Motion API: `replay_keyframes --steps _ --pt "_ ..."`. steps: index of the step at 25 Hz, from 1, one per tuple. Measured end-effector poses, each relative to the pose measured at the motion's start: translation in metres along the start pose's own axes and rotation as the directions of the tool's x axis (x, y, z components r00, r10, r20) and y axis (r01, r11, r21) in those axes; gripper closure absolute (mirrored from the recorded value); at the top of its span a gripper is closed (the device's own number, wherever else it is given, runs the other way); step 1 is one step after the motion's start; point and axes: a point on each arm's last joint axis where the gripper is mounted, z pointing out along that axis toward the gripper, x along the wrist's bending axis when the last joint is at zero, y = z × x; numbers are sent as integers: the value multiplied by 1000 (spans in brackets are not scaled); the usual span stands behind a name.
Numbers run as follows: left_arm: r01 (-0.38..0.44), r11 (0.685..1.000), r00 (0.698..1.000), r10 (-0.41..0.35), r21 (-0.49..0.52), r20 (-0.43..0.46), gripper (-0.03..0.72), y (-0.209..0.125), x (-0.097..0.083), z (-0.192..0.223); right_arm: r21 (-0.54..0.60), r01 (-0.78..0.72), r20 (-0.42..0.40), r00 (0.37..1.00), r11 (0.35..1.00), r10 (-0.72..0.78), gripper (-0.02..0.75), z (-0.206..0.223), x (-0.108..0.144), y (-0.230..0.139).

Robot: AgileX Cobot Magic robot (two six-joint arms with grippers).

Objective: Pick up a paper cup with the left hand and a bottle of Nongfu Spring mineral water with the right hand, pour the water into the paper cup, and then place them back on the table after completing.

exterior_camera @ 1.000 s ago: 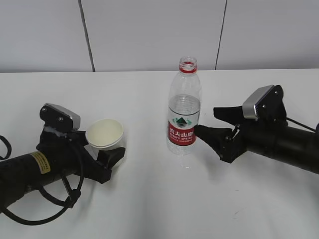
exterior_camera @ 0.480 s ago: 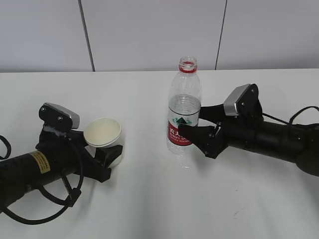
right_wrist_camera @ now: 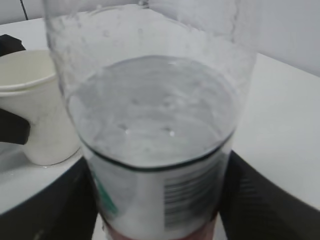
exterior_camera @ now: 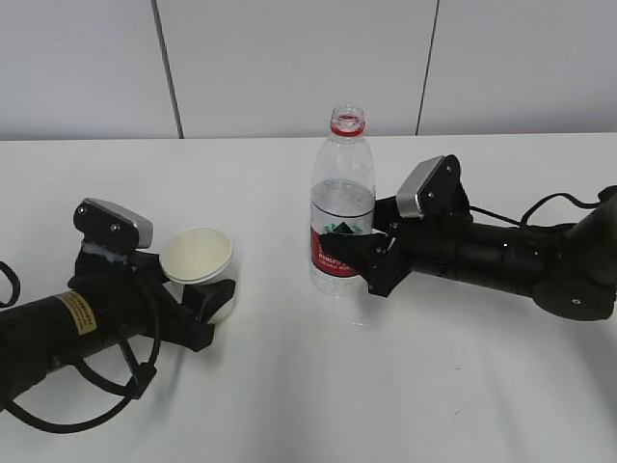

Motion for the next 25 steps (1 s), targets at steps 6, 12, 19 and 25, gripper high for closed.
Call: replay_keyframes --steps 6,12,19,25 --pt "-12 1000 1000 12 16 -9 207 11 0 -6 1 34 13 999 999 -34 350 2 -3 1" --pt "-16 997 998 11 77 66 209 21 -8 -14 32 169 18 985 985 -169 358 13 -17 11" --pt "-43 992 995 33 115 90 246 21 -9 -17 86 376 -42 927 923 -373 359 27 -33 25" --pt "-52 993 994 41 105 100 270 29 -9 -19 128 518 -94 855 845 -510 360 35 -44 36"
